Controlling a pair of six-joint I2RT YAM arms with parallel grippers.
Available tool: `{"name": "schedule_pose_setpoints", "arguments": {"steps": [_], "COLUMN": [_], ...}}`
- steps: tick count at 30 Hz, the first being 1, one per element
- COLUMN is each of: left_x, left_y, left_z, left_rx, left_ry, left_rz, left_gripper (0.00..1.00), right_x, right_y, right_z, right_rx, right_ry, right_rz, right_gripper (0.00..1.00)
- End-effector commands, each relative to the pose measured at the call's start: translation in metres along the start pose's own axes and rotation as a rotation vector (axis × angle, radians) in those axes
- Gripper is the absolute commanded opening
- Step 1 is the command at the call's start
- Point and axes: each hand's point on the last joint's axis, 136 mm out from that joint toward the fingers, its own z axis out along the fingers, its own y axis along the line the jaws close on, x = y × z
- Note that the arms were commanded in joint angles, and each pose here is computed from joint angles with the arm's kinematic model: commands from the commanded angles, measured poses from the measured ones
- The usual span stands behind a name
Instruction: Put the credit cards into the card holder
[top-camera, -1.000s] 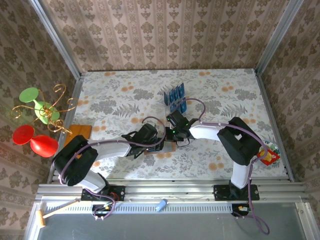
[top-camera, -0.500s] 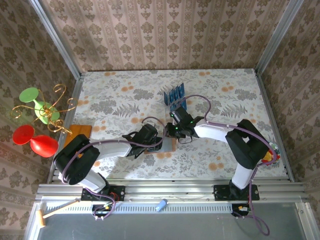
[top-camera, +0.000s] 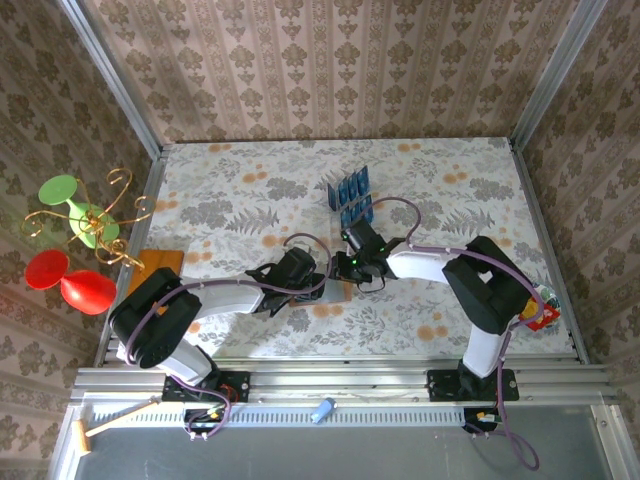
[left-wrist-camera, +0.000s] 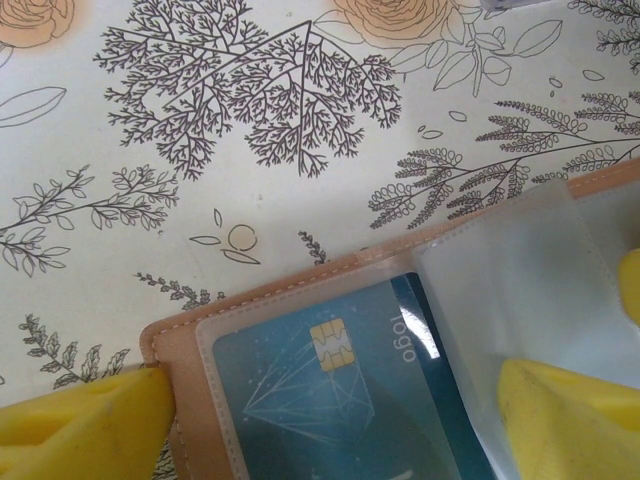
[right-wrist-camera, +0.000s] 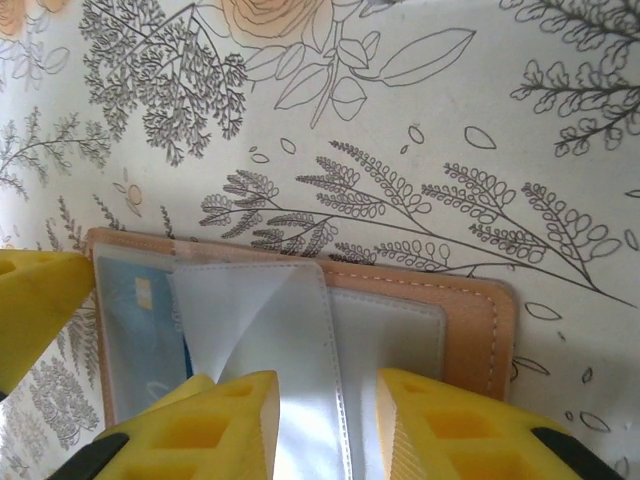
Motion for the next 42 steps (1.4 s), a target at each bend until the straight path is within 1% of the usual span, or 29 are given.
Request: {"name": "schedule_pose_setpoints", "arguments": {"steps": [1,11,23,25,28,31,36,42], "left_x": [0.043,0.042,0.040,0.038,0.034,0.020,-0.007,-0.031], "left_y": [0.018,0.017,0.016,0.016,0.015,0.014,0.019,0.040], "left_z": [0.009,0.009,0.008,0.008,0.004,-0.007,-0.032,-0.057], "left_rx": [-0.044,-0.040,-0.034,-0.035,-0.029,-0.018,-0.011,-0.015], "left_ry": [0.136,0.131,0.124,0.121,0.106,0.063,-0.028,-0.102], "left_rz": [0.022,0.022,0.021,0.023,0.025,0.018,-0.012,-0.110], "left_gripper": [0.86,0.86,0.87,0.88,0.94,1.00,1.00,1.00], "right_x": [0.009,0.011,0.010,0.011,0.010,0.011,0.009,0.013], "right_y": [-0.005,0.007,0.020,0.019,0.019,0.020,0.026,0.043], "right_z": [0.008,0.010,0.008,0.009,0.010,0.009,0.004,-0.003], "right_rx": [-0.013,-0.085,-0.149,-0.158,-0.167,-0.171,-0.192,-0.221], "right_ry": [0.038,0.056,0.059,0.062,0.062,0.065,0.062,0.071], "right_rz": [0.028,0.047,0.067,0.078,0.090,0.092,0.094,0.072], "right_gripper": [0.35,0.35,0.31,0.30,0.30,0.30,0.32,0.34]}}
